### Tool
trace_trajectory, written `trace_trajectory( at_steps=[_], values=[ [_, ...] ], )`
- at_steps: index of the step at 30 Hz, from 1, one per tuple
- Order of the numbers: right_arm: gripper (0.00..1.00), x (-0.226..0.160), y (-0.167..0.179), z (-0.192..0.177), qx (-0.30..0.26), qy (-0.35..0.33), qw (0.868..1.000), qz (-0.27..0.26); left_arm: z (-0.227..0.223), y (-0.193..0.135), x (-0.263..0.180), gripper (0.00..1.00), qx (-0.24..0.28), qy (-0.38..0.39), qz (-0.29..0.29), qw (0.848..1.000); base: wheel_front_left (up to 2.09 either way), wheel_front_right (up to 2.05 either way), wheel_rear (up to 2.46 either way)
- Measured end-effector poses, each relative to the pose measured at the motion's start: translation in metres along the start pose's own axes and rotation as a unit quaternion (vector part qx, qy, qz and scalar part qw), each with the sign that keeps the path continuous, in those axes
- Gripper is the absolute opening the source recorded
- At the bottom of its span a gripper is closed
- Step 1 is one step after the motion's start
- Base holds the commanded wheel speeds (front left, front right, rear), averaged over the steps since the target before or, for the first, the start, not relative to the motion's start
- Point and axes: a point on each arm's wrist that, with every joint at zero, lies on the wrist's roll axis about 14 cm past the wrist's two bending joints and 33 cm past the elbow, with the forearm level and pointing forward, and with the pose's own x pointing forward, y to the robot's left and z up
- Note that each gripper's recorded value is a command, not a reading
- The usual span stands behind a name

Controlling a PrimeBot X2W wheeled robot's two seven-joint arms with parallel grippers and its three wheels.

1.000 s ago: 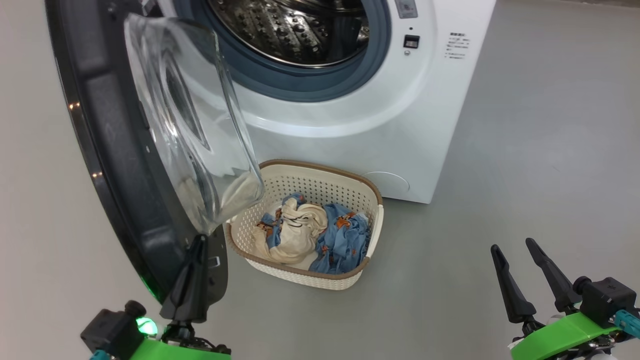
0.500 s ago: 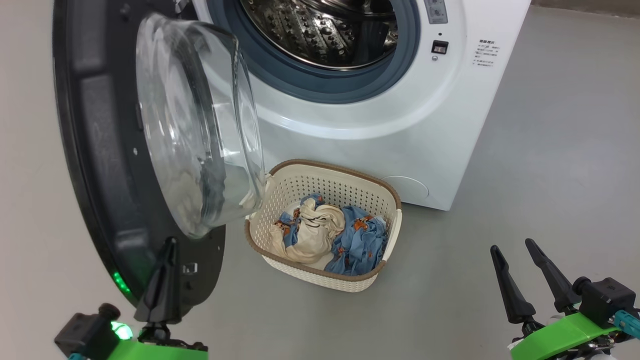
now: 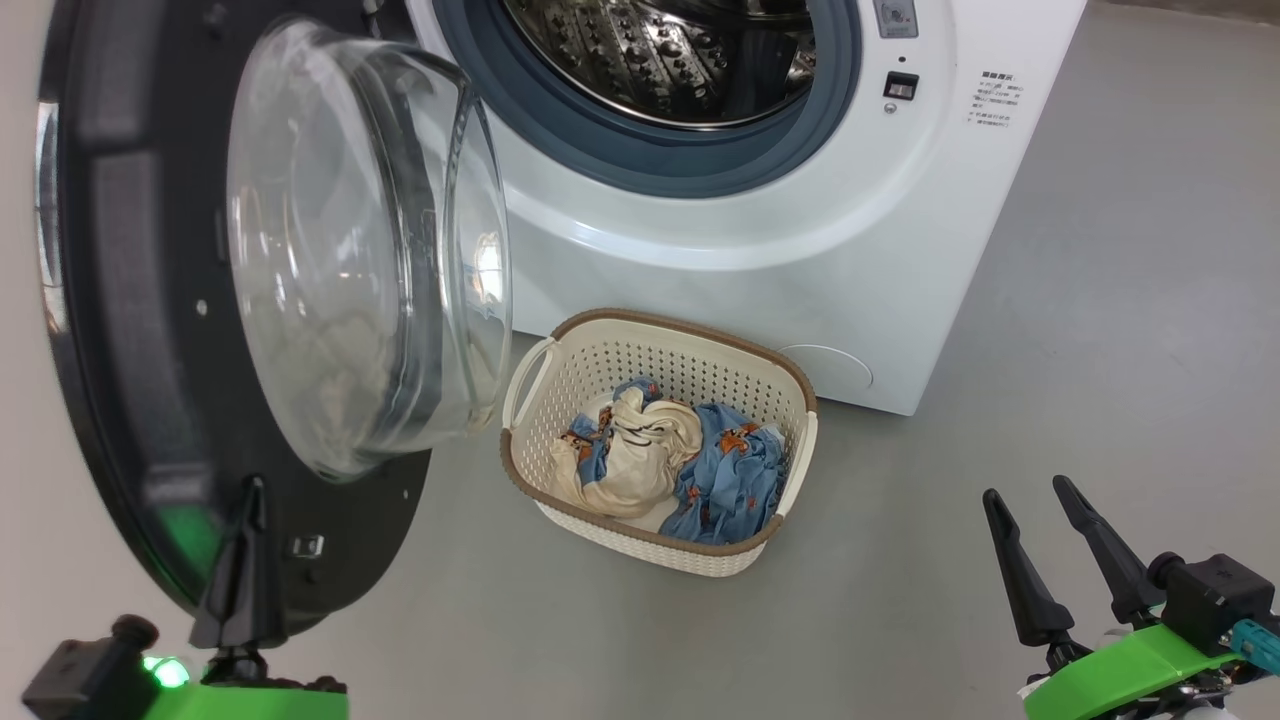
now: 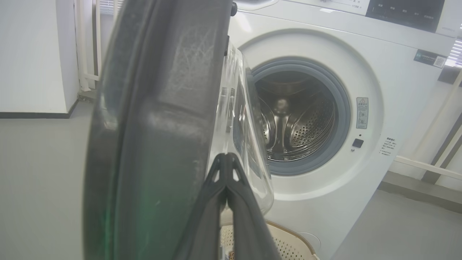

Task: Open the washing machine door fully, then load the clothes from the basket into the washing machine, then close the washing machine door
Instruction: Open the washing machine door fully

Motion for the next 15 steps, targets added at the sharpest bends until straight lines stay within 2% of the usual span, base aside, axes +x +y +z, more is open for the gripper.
trace_trajectory(
  at_steps=[15],
  values=[
    [1.00, 0.004, -0.005, -0.009, -0.005, 0.015, 1.000, 0.005, 0.009, 0.048, 0.003, 0.00, 0.045, 0.001, 0.051, 0.998, 0.00, 0.00, 0.00]
  ],
)
